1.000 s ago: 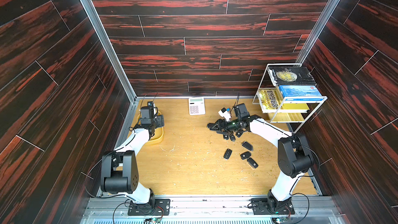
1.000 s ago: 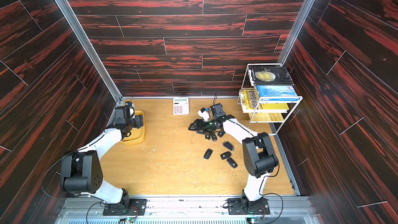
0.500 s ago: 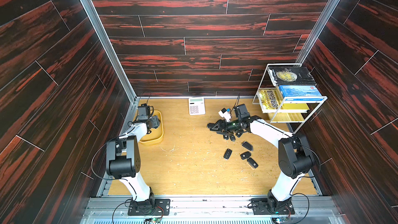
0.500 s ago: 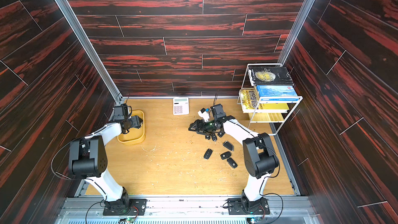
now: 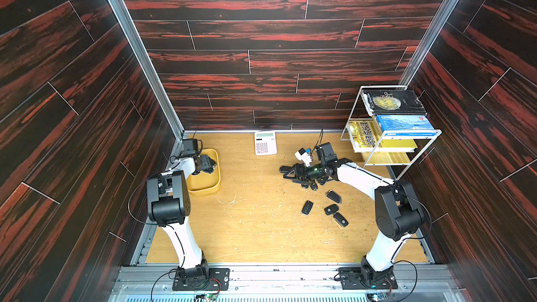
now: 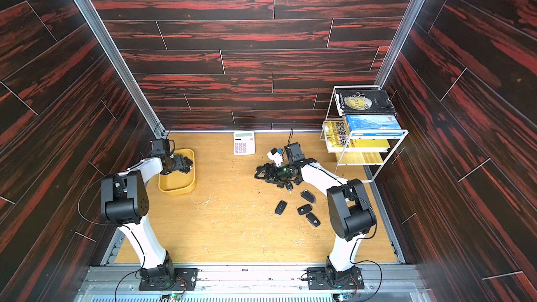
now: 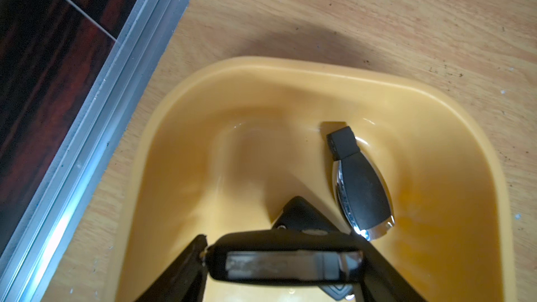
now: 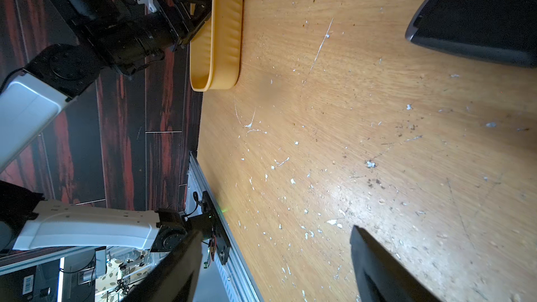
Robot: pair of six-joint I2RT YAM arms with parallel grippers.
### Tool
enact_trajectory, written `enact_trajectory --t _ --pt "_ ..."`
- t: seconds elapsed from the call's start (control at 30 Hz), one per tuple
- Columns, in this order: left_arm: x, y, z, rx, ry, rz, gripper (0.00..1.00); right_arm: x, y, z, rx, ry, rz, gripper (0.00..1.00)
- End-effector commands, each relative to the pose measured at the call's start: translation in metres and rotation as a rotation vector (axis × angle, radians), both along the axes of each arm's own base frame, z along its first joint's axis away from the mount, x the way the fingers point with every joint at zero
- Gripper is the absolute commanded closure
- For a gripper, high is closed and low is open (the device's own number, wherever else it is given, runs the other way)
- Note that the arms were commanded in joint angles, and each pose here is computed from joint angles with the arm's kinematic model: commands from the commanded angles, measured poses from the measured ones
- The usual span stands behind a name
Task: Place the car key into the storage box
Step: Place the car key in the storage box.
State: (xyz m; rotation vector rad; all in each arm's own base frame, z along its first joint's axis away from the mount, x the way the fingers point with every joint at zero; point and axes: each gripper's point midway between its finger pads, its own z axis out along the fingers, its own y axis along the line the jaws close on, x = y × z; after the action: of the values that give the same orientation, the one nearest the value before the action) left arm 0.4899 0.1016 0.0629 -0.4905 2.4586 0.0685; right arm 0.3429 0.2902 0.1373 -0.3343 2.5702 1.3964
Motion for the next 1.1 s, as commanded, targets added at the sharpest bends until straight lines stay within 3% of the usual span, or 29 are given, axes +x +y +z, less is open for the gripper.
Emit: enact_trajectory --t 0.0,0.17,0.4,0.6,0.63,0.67,1.07 --pt "0.001 0.002 0.002 -0.009 0.014 0.008 0.56 -0.006 0.000 0.007 0.016 -0.018 0.017 0.16" --pt "0.002 0.004 0.000 -0.008 0.028 0.013 0.35 -0.010 -0.001 0.004 0.016 -0.015 0.016 0.16" --pt "0.005 0.004 -0.005 -0.009 0.040 0.013 0.27 -0.014 -0.004 0.001 0.012 -0.013 0.013 0.16" --pt "0.004 0.003 -0.014 -0.020 0.114 0.003 0.21 -0.017 -0.007 0.004 0.010 -0.022 0.006 0.16" --pt "0.005 0.002 -0.015 -0.028 0.119 -0.006 0.18 -0.017 -0.008 0.004 0.011 -0.022 0.003 0.16" --pt "0.005 0.001 -0.016 -0.033 0.124 -0.009 0.01 -0.018 -0.008 0.003 0.011 -0.021 0.003 0.16" --pt "-0.005 -0.007 0.000 -0.032 0.087 -0.064 0.00 -0.014 -0.010 0.003 0.004 -0.025 -0.001 0.16"
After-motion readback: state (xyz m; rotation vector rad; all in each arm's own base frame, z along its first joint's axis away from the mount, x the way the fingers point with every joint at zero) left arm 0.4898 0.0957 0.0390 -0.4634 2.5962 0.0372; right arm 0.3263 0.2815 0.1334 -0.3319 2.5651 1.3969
